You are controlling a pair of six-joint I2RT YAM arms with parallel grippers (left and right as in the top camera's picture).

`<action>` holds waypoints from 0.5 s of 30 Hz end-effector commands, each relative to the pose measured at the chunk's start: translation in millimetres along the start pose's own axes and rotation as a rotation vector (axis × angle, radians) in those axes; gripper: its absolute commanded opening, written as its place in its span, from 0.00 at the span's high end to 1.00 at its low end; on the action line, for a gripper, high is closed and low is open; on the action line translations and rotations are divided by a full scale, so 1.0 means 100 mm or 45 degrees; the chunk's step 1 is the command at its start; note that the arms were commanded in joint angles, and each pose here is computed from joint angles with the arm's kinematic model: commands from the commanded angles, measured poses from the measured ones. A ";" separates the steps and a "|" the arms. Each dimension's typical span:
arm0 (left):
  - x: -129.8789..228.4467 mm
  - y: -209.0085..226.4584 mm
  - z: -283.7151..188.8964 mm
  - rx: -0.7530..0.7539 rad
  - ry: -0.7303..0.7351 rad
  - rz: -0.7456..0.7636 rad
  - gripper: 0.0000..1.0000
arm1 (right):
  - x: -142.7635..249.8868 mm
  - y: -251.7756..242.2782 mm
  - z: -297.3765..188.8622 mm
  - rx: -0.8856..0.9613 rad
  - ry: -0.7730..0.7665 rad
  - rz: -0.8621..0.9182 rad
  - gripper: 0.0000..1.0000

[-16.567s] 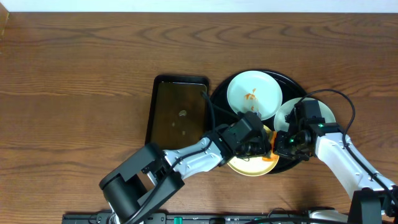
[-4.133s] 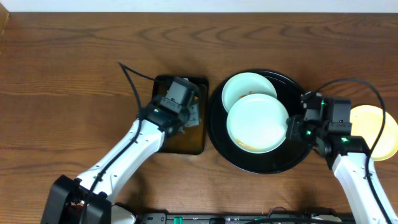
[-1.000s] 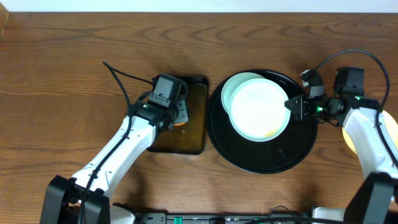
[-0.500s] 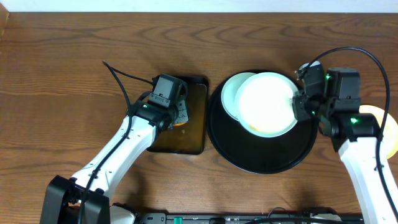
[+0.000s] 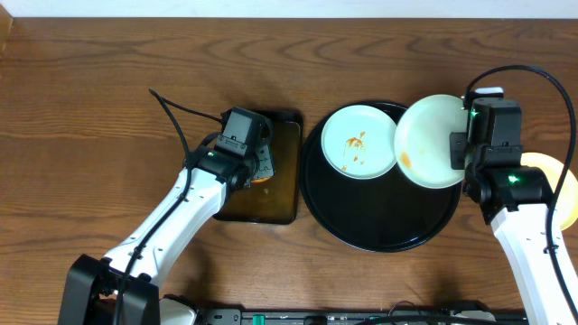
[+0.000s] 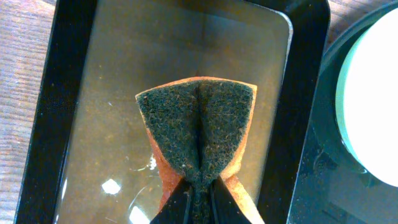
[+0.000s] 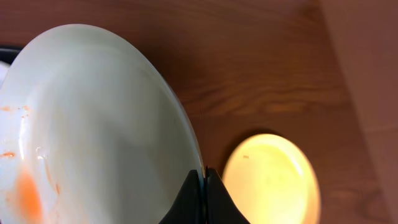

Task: Clean dirty plates on tray and stack at the side
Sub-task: 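Carry the pale green plate right and stack it on the yellow plate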

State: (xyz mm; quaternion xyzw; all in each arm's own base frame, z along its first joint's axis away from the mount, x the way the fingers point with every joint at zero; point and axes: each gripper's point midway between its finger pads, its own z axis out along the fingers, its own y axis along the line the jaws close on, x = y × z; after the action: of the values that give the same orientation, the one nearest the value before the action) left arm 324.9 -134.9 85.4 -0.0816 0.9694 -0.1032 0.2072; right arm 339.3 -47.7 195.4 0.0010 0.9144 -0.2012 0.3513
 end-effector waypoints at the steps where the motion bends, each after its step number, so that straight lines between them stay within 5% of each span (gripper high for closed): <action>1: -0.05 0.01 -0.03 -0.006 -0.024 0.003 0.92 | 0.00 -0.23 -0.05 0.171 -0.006 0.078 0.99; 15: -0.04 0.01 -0.03 -0.006 -0.021 0.003 0.93 | 0.63 -0.75 0.40 0.334 0.293 0.595 0.99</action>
State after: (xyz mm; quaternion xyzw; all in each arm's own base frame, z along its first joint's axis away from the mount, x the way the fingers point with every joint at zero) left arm 324.8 -134.9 85.3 -0.0816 0.9695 -0.1031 0.2070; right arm 314.1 -119.0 165.6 0.2070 0.9052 -0.2298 0.2914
